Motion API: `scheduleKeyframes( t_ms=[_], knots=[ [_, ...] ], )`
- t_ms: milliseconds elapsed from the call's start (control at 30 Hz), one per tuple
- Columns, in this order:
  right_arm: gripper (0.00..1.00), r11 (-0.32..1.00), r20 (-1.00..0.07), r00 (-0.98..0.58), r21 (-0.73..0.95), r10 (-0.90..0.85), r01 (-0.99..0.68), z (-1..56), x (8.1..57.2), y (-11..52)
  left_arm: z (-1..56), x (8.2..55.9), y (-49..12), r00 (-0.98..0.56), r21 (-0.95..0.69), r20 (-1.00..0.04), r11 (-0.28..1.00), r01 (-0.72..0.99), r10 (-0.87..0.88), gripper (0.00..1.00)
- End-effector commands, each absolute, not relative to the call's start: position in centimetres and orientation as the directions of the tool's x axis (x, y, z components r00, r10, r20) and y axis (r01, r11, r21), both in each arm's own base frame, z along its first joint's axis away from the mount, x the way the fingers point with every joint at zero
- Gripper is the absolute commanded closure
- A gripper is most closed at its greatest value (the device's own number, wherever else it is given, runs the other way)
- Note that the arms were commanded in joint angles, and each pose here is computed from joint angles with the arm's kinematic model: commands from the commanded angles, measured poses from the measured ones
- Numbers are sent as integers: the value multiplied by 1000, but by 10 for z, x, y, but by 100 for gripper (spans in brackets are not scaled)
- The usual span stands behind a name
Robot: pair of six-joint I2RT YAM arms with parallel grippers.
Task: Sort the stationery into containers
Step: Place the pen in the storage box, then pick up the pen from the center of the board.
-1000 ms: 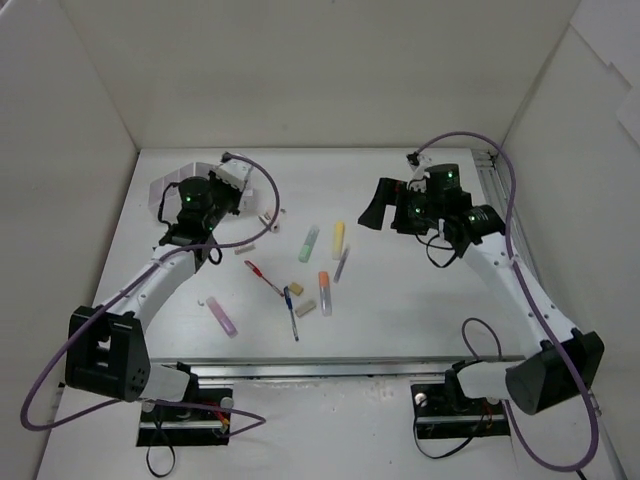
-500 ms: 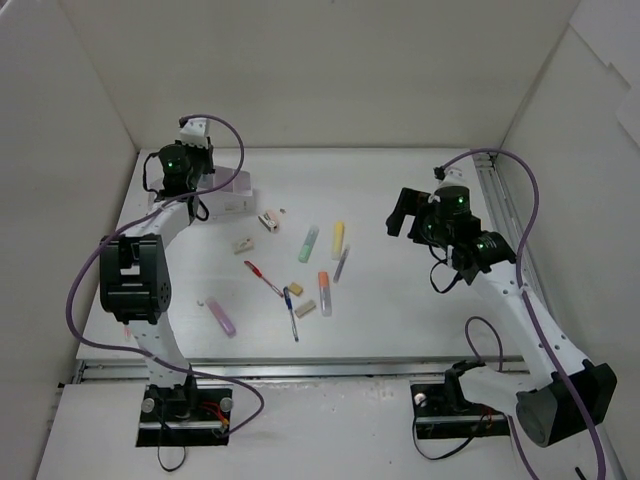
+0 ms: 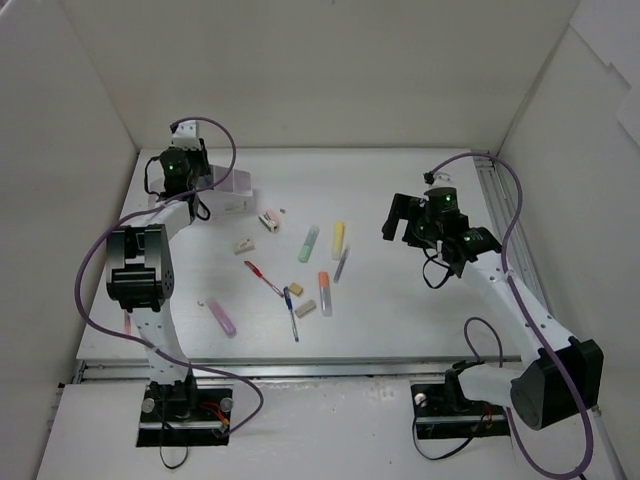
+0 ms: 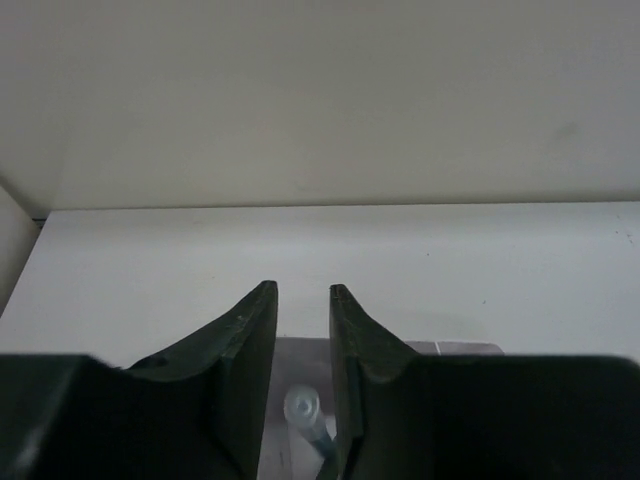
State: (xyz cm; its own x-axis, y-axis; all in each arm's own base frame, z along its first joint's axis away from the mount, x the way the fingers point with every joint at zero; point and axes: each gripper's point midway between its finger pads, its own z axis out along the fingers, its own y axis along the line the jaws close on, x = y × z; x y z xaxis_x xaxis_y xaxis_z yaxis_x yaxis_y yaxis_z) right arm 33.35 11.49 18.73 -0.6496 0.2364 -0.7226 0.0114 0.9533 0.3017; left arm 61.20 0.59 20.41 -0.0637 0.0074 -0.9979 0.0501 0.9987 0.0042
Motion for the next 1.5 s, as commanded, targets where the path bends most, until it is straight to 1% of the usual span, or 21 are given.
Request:
scheduleKeyframes(
  t_ms=[0, 67, 100, 167, 200, 233, 267, 300, 367, 500, 533, 567, 633, 667, 700, 767, 933, 1100, 1233, 1400, 1467],
  knots=[
    [2, 947, -763, -597, 320, 248, -16, 201, 345, 118, 270, 604, 17, 99, -16, -995, 1000, 7, -16, 75],
    [2, 945, -761, -599, 326, 248, -24, 200, 345, 121, 268, 594, 15, 94, -45, -995, 999, 10, -45, 66],
    [2, 944, -760, -600, 328, 251, -21, 200, 346, 122, 272, 591, 14, 111, -51, -992, 999, 15, -52, 58],
    [2, 945, -757, -606, 325, 245, -23, 198, 347, 127, 283, 582, 11, 128, -64, -990, 998, 28, -67, 51],
    [2, 949, -749, -618, 315, 238, -15, 191, 350, 130, 284, 579, 8, 116, -69, -991, 997, 43, -73, 43],
    [2, 957, -759, -610, 289, 227, -2, 191, 351, 135, 297, 573, 3, 129, -67, -989, 995, 69, -76, 33],
    [2, 960, -756, -615, 281, 224, 4, 187, 353, 139, 303, 569, 2, 127, -70, -989, 995, 77, -79, 12],
    [2, 964, -738, -641, 267, 211, 10, 174, 355, 146, 300, 565, -1, 89, -76, -993, 993, 88, -83, 1],
    [2, 964, -729, -647, 262, 226, 42, 169, 358, 160, 320, 550, -14, 94, -75, -992, 989, 127, -87, 0],
    [6, 981, -688, -707, 188, 163, 44, 134, 371, 192, 328, 509, -37, -30, -151, -988, 979, 137, -148, 0],
    [7, 988, -660, -741, 149, 124, 33, 114, 371, 198, 312, 498, -43, -97, -187, -980, 971, 150, -173, 0],
    [7, 992, -657, -748, 125, 95, 16, 109, 371, 205, 320, 486, -51, -97, -193, -979, 966, 175, -178, 1],
    [8, 996, -625, -778, 83, 63, 14, 92, 376, 213, 296, 466, -64, -168, -216, -968, 958, 188, -185, 0],
    [10, 997, -618, -784, 72, 57, 15, 88, 379, 214, 304, 454, -61, -149, -215, -970, 960, 179, -190, 1],
    [10, 997, -623, -781, 71, 47, 3, 91, 382, 224, 283, 444, -65, -192, -223, -963, 960, 172, -189, 1],
    [12, 999, -593, -805, 44, 23, -4, 75, 380, 229, 282, 427, -67, -186, -225, -963, 961, 159, -195, 1],
    [21, 1000, -539, -842, 24, 27, 17, 52, 369, 235, 244, 397, -60, -295, -202, -941, 975, 91, -167, 1],
    [29, 1000, -492, -870, -17, -1, 8, 30, 344, 236, 249, 382, -59, -274, -209, -945, 974, 83, -180, 0],
    [51, 999, -468, -884, -38, 5, 26, 20, 332, 233, 261, 374, -54, -249, -203, -951, 977, 66, -181, 1],
    [60, 998, -438, -899, -49, 22, 48, 9, 319, 224, 264, 366, -48, -241, -195, -954, 980, 37, -181, 0],
    [70, 998, -428, -903, -43, 29, 52, 7, 316, 224, 265, 364, -46, -235, -196, -954, 980, 28, -184, 1]
  ],
)
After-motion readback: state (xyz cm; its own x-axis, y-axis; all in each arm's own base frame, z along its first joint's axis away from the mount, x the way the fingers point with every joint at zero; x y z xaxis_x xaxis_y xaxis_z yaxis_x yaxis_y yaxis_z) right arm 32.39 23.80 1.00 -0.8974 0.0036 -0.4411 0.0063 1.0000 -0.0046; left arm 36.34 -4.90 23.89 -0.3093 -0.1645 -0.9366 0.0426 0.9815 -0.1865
